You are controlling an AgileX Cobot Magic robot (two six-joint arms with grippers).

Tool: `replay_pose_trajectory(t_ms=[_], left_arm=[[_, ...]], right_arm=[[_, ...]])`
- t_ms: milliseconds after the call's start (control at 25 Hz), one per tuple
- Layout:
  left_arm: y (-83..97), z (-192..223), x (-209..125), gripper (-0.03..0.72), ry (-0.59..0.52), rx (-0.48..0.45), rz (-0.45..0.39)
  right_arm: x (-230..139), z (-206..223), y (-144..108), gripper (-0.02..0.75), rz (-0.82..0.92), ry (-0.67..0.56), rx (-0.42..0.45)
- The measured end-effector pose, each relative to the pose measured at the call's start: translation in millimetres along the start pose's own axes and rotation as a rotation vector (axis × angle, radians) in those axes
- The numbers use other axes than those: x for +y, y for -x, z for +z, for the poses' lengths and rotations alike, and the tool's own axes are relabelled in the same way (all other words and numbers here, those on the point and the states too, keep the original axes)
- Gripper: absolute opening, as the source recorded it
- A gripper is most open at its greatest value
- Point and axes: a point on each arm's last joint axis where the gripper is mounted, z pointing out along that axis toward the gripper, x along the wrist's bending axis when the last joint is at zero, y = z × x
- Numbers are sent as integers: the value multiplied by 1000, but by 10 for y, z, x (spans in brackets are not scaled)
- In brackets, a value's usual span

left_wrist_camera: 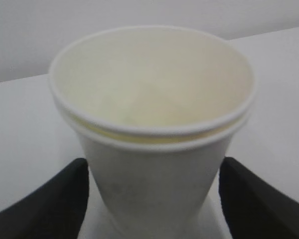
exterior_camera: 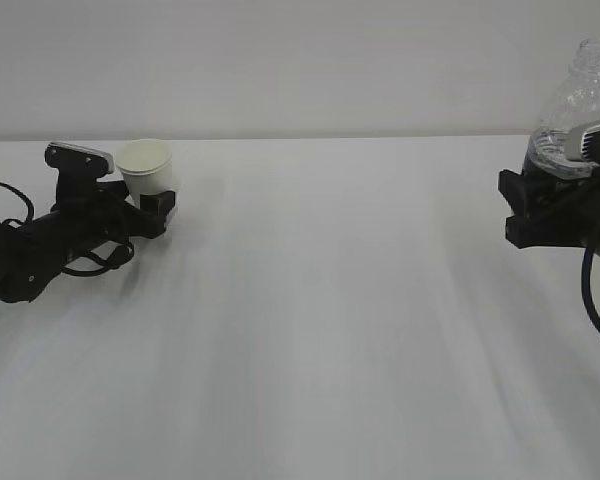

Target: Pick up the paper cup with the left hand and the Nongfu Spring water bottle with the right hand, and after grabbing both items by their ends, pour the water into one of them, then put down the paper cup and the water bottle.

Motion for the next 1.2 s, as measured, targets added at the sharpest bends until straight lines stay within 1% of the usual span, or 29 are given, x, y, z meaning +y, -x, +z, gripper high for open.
replay_pose_trajectory(t_ms=[240,480,800,880,1040,1200], left_arm=[[-37,125,23,587,10,6,4],[-71,261,35,587,39,7,-21],[-108,358,112,586,34,18,-18],[-113,368,122,573,31,21,-21],[-109,371,125,527,30,15,-58],[-76,371,123,509,27,-22,-61]], right_arm=[[0,0,-3,503,-3,0,3],[1,0,-4,504,-4,1,4],[1,0,-4,503,-4,1,4],[1,0,-4,502,-4,1,4],[1,0,-4,502,-5,1,5],[1,0,-4,502,-5,1,5]])
